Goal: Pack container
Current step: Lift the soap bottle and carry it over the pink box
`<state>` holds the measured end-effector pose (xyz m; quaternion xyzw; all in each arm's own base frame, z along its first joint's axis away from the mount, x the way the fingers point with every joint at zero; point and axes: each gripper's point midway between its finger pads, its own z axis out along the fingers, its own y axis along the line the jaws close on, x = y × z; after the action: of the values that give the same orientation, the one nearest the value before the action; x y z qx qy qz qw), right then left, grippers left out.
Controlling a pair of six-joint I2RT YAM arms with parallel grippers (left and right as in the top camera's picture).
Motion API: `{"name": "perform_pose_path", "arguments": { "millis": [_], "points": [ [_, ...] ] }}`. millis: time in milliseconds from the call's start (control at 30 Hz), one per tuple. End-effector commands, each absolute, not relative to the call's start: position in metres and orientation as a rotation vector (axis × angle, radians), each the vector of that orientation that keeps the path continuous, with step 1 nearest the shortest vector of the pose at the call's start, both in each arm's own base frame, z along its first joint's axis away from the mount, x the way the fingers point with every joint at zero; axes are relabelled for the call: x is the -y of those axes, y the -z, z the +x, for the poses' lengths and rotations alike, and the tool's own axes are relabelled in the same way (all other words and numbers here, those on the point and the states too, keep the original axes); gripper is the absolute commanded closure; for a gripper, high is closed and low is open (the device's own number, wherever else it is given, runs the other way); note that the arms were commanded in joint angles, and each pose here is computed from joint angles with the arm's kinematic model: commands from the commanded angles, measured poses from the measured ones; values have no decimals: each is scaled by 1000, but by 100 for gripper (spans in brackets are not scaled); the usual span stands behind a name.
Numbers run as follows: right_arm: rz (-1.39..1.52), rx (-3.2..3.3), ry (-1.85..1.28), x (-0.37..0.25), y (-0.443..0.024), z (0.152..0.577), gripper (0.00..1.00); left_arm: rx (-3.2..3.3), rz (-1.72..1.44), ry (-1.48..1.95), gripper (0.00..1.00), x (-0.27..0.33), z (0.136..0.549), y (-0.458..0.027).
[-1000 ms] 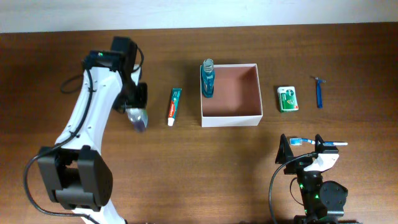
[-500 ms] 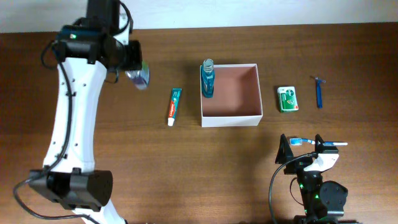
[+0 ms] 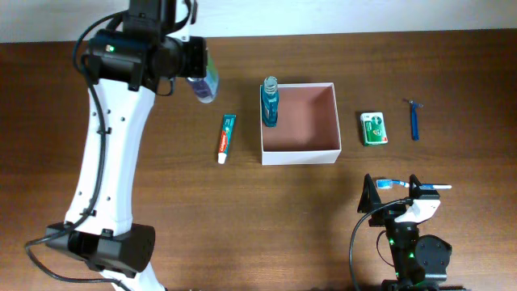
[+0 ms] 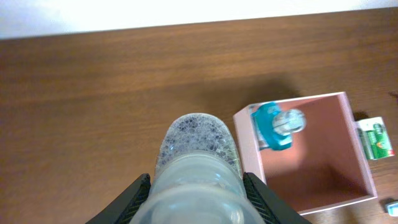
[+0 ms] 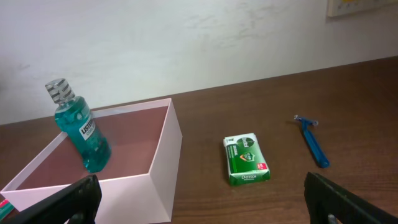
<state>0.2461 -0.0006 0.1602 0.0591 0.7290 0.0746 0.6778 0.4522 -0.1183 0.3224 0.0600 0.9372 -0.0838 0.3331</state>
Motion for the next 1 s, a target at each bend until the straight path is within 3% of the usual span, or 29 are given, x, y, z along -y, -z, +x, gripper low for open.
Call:
{"name": "perform_pose_path", "arguments": {
  "millis": [0,467,967],
  "points": [
    [136,-1636,-172,0,-158,246,1,-2374,173,264,94,132,454,-344],
    [136,-1636,-172,0,-158,246,1,-2191,273,364,94,192,463,-378],
    [136,-1636,-172,0,-158,246,1,-2015,444,469,93,294,441,-404]
  ]
}}
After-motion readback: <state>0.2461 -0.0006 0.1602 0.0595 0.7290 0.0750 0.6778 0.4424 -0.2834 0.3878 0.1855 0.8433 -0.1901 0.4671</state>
